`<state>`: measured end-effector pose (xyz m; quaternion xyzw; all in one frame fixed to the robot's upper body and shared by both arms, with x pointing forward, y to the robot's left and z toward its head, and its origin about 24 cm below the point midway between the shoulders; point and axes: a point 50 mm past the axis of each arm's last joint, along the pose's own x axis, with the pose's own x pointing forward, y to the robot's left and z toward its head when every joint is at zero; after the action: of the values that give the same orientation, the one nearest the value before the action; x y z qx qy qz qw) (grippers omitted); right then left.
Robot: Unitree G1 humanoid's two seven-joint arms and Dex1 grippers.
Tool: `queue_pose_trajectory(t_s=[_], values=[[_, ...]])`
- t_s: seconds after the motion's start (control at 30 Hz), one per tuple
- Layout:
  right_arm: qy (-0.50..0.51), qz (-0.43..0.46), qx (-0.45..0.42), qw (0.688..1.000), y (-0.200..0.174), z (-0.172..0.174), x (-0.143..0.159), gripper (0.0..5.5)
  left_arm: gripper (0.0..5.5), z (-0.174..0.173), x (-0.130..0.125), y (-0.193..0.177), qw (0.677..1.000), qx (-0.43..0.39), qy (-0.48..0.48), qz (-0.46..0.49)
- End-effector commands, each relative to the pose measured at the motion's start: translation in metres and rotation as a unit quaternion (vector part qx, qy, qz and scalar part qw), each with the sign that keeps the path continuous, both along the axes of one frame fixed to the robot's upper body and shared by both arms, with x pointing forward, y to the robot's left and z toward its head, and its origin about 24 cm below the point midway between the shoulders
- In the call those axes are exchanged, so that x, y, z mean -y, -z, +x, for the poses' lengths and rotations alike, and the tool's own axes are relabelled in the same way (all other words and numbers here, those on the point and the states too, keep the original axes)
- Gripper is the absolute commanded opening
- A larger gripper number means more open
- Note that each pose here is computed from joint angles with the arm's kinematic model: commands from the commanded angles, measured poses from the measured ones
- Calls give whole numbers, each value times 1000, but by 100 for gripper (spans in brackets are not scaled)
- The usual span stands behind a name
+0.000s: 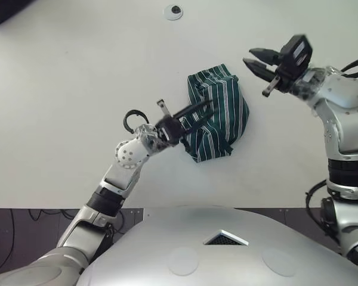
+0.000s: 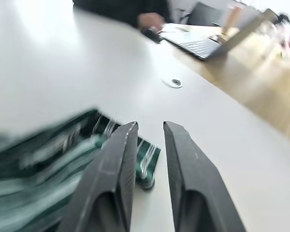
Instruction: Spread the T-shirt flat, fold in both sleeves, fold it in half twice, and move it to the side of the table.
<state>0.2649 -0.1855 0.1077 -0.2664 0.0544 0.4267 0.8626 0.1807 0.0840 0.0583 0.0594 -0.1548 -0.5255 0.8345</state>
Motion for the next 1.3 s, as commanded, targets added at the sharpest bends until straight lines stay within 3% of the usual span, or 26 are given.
queue_pose_trajectory(t_s=[0.03,0.2,0.43,0.67,0.87,1.13,1.3], values=[[-118,-118,37,985,13,-7,2,96,89,-18,-4,8,995,-9,51,88],[-216,-186,21,958,35,-16,2,96,89,-22,-13,39,973,-58,53,216],[-318,-246,-62,914,73,-41,0,96,89,-7,-61,62,934,-116,-54,333],[-420,-103,-151,889,71,-97,-33,96,89,5,-87,42,935,-118,-118,313],[-351,53,-125,926,46,-87,-60,96,89,21,-103,23,938,-112,-181,273],[-208,52,-61,975,-3,-40,-4,96,89,12,-107,5,955,-85,-181,220],[-164,44,-46,984,-7,-32,6,98,108,-19,-116,4,969,-108,-111,194]])
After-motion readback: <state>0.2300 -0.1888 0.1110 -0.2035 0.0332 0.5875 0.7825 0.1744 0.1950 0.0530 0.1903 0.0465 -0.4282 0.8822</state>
